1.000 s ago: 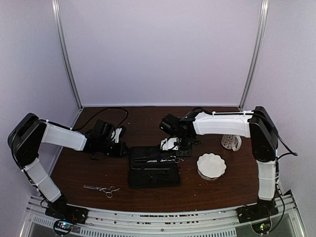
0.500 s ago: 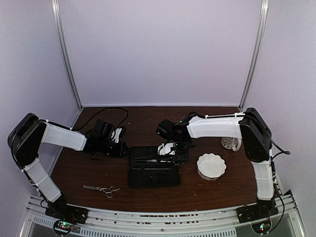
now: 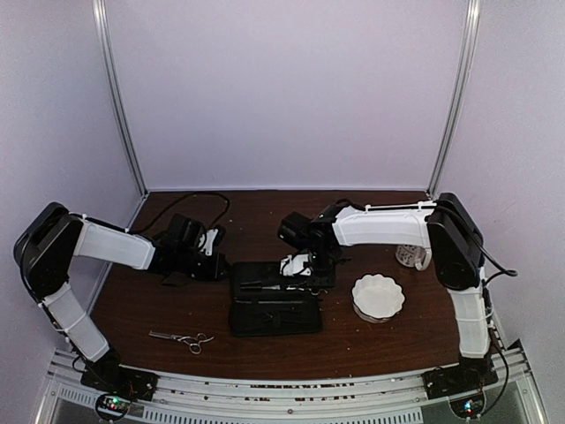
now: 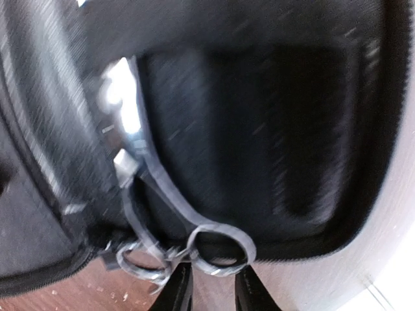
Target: Sort the hair-cutting tools
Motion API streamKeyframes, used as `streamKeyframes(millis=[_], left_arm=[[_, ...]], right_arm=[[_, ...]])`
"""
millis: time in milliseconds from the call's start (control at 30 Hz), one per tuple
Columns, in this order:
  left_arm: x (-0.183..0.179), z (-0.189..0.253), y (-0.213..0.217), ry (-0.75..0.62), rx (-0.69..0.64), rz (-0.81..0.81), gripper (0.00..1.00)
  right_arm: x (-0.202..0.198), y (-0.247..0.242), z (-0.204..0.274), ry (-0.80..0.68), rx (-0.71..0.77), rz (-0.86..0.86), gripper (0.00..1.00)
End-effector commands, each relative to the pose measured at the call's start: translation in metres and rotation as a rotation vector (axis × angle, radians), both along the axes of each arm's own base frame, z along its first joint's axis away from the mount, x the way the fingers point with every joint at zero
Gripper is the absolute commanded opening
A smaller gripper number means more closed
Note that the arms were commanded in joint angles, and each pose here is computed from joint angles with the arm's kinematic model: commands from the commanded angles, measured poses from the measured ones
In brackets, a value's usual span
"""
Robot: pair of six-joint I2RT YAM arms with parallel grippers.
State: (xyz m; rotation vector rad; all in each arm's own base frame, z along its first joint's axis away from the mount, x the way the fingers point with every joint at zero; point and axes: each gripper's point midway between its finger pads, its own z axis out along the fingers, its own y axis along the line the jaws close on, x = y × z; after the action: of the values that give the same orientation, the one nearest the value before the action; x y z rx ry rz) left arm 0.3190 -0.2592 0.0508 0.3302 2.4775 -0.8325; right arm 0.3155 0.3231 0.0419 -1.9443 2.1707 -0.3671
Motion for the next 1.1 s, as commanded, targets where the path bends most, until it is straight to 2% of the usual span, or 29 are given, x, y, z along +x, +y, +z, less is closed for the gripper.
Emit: streamKeyframes(millis=[0,167,467,1067], left_arm=[[-0.001,0.007,-0.001,-0.036,-0.002,-0.029,0.03],[0.000,0.008,-0.002,-0.037,0.001,-0.038,0.03],[-0.001,0.008,-0.003,-0.033,0.000,-0.037,0.03],[0.001,0.008,-0.006,-0.027,-0.009,-0.041,0.03]], right_arm=[[-0.016,-0.010,0.020,0.012,0.017,0.057,0.23],[-0.021,-0.010,0.022,0.015,0.040,0.091,0.22],[-0.024,0.011,0.022,0.035,0.108,0.161,0.26],[-0.016,0.021,-0.010,0.024,0.072,0.190,0.27]])
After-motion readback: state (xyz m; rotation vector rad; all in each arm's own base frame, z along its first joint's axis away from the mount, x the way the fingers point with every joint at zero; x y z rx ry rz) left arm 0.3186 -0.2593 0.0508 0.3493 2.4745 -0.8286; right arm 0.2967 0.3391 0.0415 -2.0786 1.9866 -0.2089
